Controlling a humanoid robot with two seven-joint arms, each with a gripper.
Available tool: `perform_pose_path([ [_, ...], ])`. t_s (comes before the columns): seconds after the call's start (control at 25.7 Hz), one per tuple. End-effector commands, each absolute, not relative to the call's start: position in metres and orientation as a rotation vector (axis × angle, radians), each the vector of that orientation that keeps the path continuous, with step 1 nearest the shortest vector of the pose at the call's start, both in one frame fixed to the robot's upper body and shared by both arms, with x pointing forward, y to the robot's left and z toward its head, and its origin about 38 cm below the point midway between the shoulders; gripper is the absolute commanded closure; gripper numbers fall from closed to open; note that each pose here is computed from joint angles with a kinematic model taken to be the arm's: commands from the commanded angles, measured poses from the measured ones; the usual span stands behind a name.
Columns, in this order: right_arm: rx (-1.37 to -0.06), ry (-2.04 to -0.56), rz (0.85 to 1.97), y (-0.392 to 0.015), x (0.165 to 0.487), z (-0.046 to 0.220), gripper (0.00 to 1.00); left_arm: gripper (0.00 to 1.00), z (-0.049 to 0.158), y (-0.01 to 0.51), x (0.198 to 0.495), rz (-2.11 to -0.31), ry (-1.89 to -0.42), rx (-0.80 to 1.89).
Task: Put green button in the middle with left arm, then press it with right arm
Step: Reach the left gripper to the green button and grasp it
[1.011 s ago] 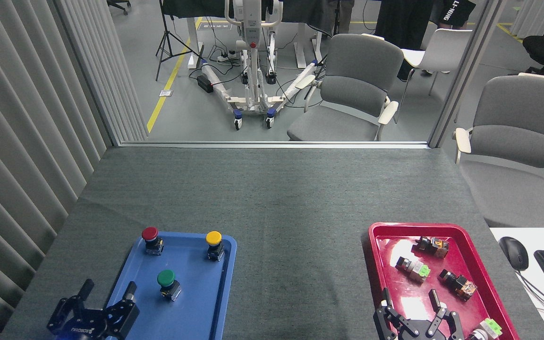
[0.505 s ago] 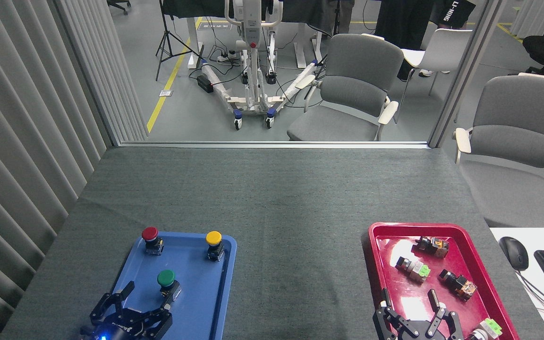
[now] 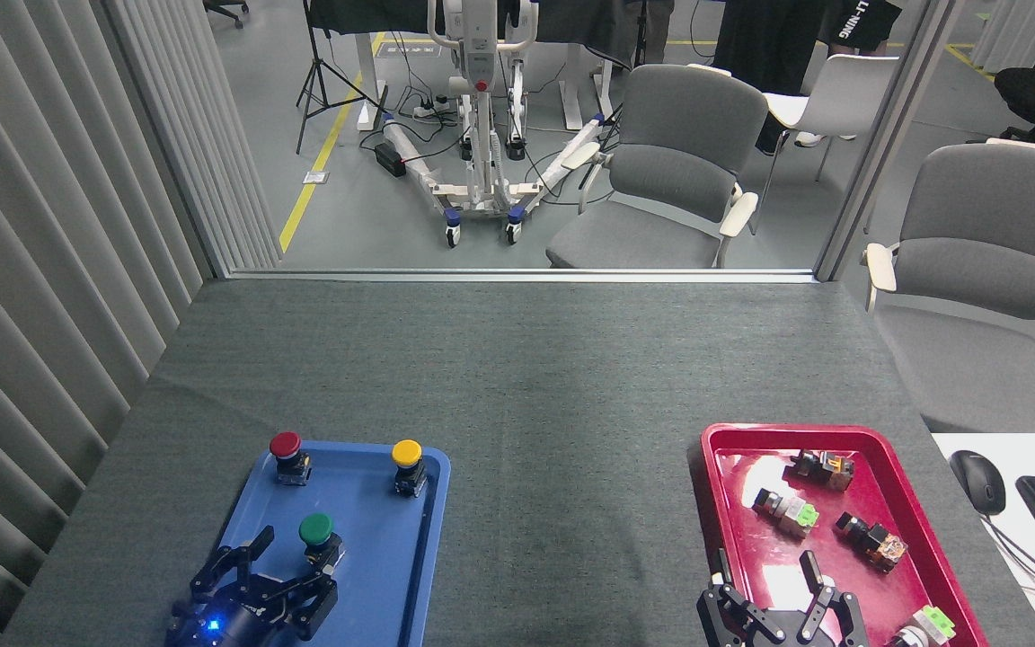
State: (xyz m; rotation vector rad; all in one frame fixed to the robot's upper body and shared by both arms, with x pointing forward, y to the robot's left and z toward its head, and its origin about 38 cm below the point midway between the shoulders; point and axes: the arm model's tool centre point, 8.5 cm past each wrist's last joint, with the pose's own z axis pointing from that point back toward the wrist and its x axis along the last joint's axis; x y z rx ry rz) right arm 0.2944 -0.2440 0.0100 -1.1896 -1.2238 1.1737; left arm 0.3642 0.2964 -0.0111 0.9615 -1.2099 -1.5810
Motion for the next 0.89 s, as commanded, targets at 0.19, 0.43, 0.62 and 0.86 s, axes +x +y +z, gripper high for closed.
perform_pose_path([
  [0.19,-1.197,-1.235,1.149,-0.239,0.301,0.018,0.00,0.23,-0.020,0.291,0.375,-1.586,-1.198,0.933],
  [0.43,-1.181,-1.227,1.164,-0.240,0.294,0.011,0.00,0.82,-0.016,0.294,0.374,-1.582,-1.221,0.943],
  [0.62,-1.182,-1.231,1.162,-0.240,0.296,0.013,0.00,1.00,-0.011,0.284,0.372,-1.609,-1.311,0.891],
  [0.86,-1.175,-1.231,1.153,-0.235,0.296,0.013,0.00,1.00,0.021,0.236,0.380,-1.619,-1.483,0.903],
])
